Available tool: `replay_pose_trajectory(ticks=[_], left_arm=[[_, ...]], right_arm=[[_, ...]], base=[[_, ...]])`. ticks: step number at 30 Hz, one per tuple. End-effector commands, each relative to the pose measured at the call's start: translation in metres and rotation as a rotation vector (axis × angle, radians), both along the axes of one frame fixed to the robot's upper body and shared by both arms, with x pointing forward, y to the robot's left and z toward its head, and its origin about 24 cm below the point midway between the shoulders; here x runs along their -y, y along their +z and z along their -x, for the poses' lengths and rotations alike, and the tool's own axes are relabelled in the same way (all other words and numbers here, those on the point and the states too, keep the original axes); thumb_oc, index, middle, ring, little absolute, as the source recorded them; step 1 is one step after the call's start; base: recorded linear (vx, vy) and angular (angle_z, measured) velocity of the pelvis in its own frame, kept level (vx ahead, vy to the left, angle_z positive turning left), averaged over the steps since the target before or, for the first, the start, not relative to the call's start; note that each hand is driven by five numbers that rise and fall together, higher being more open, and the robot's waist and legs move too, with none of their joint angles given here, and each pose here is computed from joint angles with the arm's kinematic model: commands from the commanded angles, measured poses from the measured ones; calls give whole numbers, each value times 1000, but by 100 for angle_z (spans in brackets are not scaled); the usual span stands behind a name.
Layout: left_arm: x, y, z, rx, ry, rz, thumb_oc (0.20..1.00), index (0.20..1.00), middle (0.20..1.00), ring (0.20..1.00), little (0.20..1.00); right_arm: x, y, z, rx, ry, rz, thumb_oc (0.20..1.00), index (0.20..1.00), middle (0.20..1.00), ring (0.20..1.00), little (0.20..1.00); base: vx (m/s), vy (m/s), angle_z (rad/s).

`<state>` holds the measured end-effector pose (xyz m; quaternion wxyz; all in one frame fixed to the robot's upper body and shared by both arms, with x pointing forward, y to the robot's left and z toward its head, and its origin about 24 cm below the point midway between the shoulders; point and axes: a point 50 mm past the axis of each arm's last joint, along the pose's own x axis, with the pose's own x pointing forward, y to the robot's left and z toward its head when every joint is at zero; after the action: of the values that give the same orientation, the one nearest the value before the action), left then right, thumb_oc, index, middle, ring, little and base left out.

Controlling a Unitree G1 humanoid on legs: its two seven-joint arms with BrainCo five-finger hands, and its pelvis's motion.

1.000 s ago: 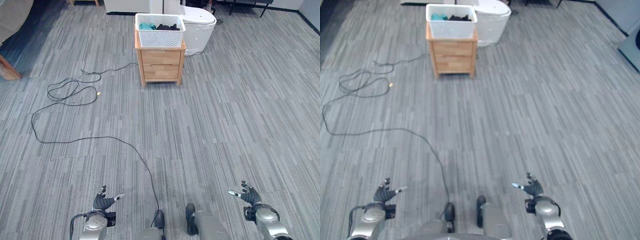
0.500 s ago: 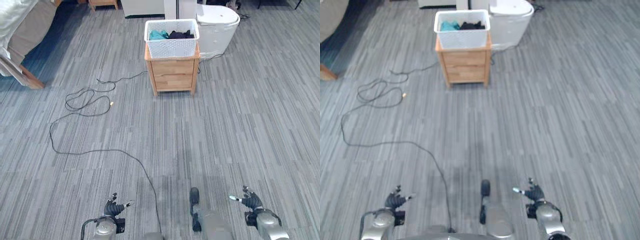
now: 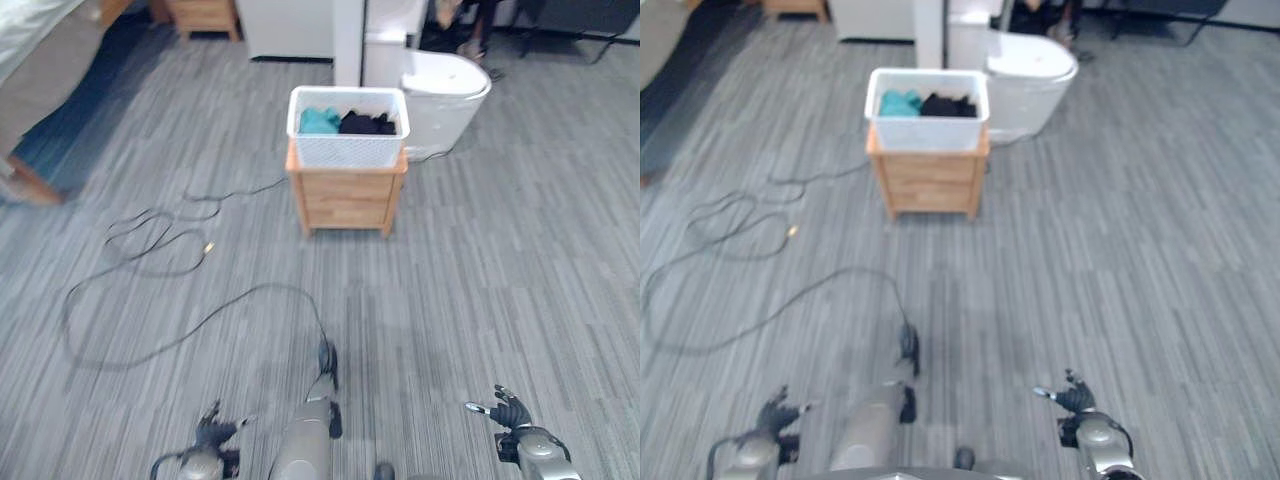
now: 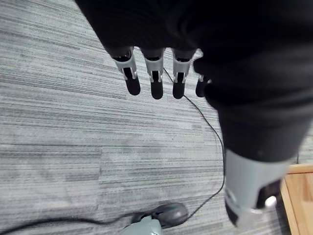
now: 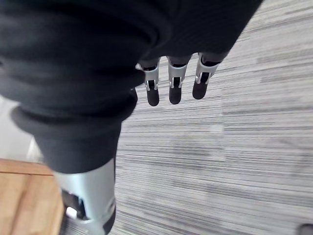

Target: Grab the laundry basket,head to the washer,open it,put in the laundry and shut it.

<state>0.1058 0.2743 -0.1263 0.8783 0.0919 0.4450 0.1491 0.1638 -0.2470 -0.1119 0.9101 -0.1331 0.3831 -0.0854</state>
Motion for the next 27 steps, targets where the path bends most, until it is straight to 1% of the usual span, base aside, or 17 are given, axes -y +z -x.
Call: replay_pose_trajectory(ticks=[1, 4, 8, 15, 23, 27], left_arm=[[-6, 22, -43, 133, -93, -70, 1000, 1000, 1000, 1000, 1000], [-10, 28, -51, 153, -122, -94, 1000, 1000, 1000, 1000, 1000], [-10, 31, -56, 166, -133, -100, 1000, 1000, 1000, 1000, 1000], [-4, 25, -55, 144, -135, -78, 1000, 1000, 1000, 1000, 1000], [4, 22, -53, 138, -175, -67, 1000, 1000, 1000, 1000, 1000], [12, 19, -51, 132, -182, -38, 1000, 1000, 1000, 1000, 1000]], right_arm=[[-7, 23, -32, 158, 43, -11, 1000, 1000, 1000, 1000, 1000], [-19, 31, -45, 213, 76, -31, 1000, 1000, 1000, 1000, 1000], [-25, 40, -56, 255, 116, -34, 1000, 1000, 1000, 1000, 1000], [-23, 39, -53, 236, 122, -31, 1000, 1000, 1000, 1000, 1000], [-9, 31, -37, 184, 91, -17, 1000, 1000, 1000, 1000, 1000], [-2, 33, -37, 194, 73, -10, 1000, 1000, 1000, 1000, 1000]], base=[[334, 172, -44], [244, 143, -37], [284, 130, 3], [319, 29, 14], [464, -161, 51], [344, -227, 57]])
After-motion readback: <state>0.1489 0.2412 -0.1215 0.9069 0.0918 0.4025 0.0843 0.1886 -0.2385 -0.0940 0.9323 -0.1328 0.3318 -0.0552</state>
